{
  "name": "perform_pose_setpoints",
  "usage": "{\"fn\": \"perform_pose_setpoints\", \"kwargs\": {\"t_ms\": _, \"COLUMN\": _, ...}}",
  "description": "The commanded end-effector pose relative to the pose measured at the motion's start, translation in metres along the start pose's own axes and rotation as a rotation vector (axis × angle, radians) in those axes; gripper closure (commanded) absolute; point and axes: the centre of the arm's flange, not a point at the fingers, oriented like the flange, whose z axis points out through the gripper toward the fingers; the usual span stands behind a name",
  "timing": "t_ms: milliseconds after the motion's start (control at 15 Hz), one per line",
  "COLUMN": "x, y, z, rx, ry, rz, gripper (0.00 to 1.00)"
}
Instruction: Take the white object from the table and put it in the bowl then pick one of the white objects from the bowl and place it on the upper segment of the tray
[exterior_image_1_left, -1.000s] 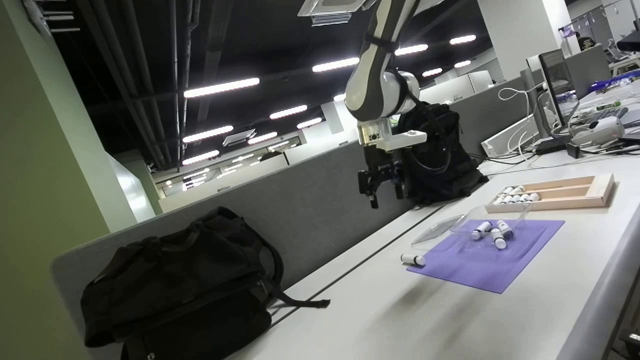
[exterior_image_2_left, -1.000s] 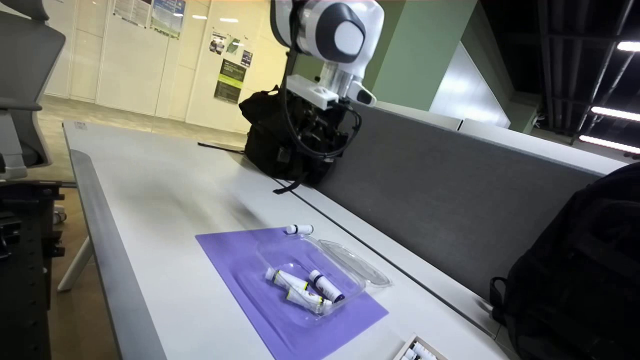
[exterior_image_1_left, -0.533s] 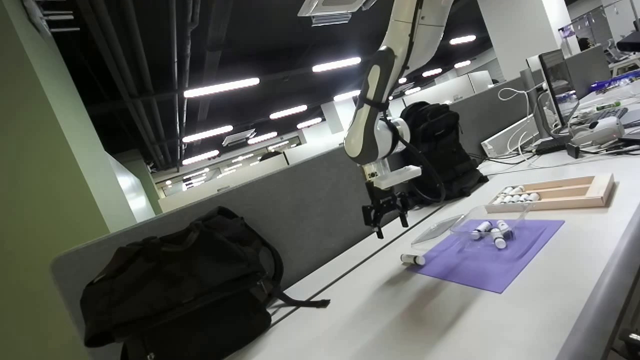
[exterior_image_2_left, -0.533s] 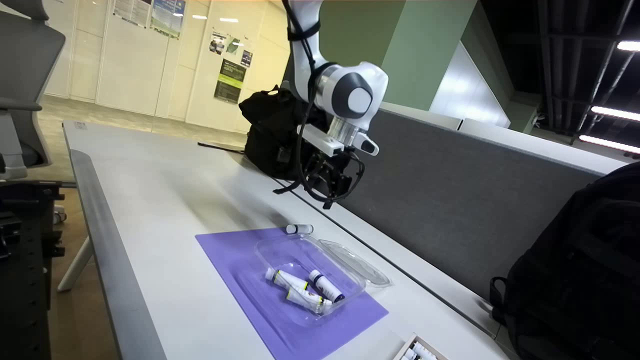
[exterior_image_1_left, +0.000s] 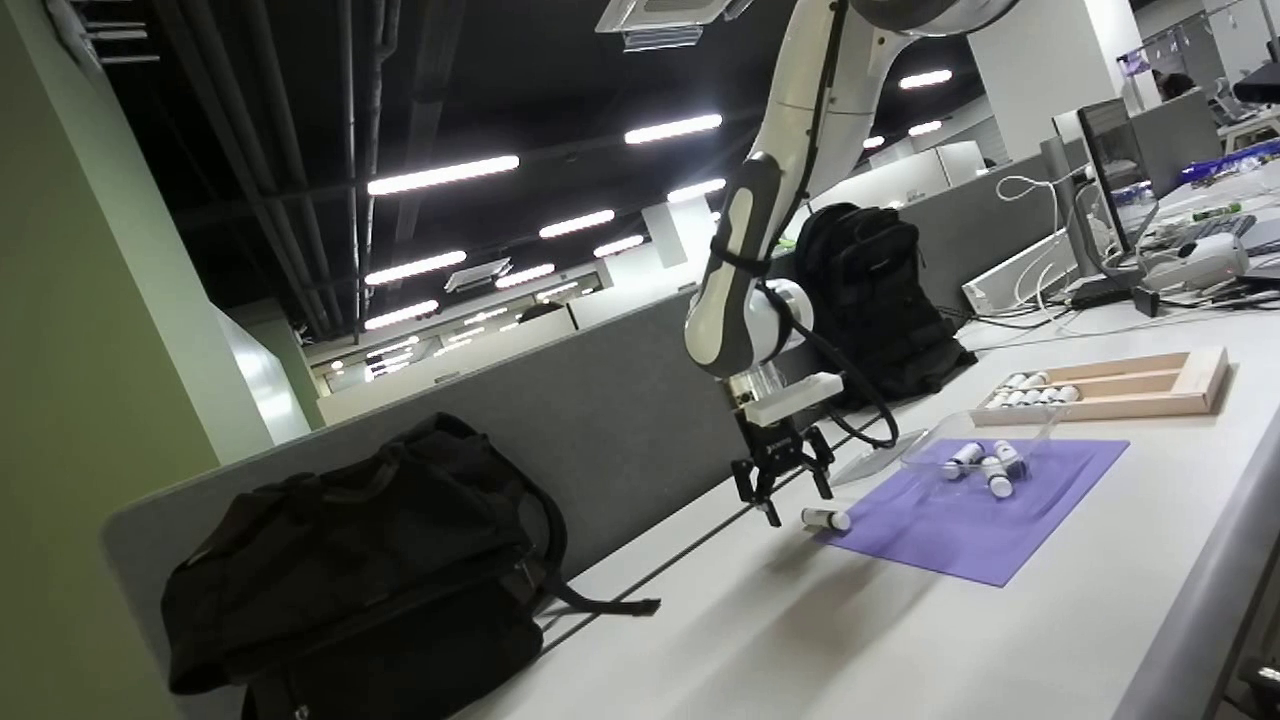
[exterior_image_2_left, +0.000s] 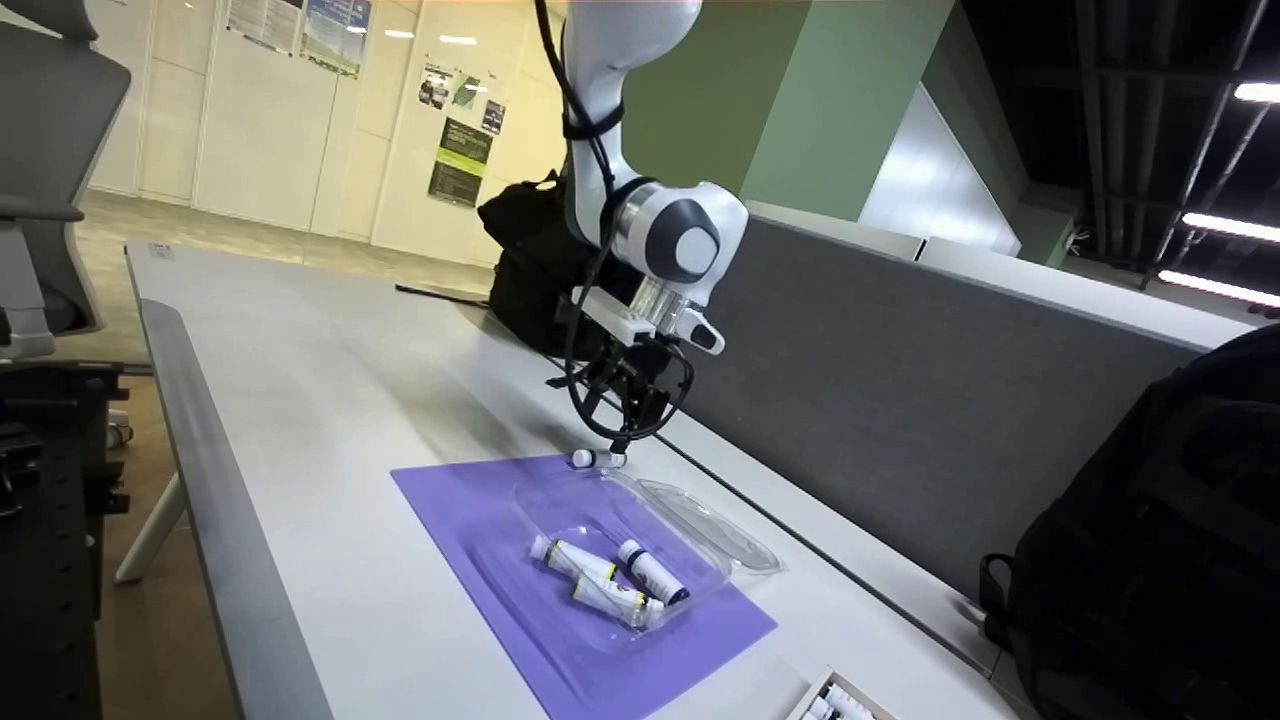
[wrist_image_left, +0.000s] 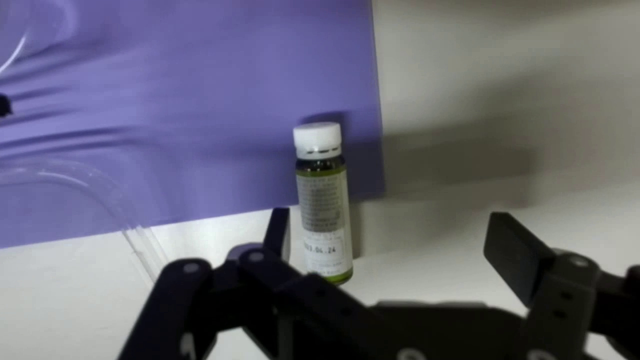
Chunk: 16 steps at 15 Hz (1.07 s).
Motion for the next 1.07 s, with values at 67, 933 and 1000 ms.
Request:
{"fn": "perform_pose_setpoints", "kwargs": {"t_ms": 67, "x": 0.01, "y": 0.002, "z": 0.005, "rx": -0.076, "ry": -0.054, "rz": 0.063, "gripper": 0.0}}
{"fn": "perform_pose_setpoints", "kwargs": {"t_ms": 933, "x": 0.007, "y": 0.01, "z": 0.002, "rx": -0.108, "ry": -0.058, "rz": 0.078, "gripper": 0.89}}
{"fn": "perform_pose_setpoints", "kwargs": {"t_ms": 1000, "x": 0.006, "y": 0.011, "z": -0.002, "rx": -0.099, "ry": -0.071, "rz": 0.113, "gripper": 0.95}}
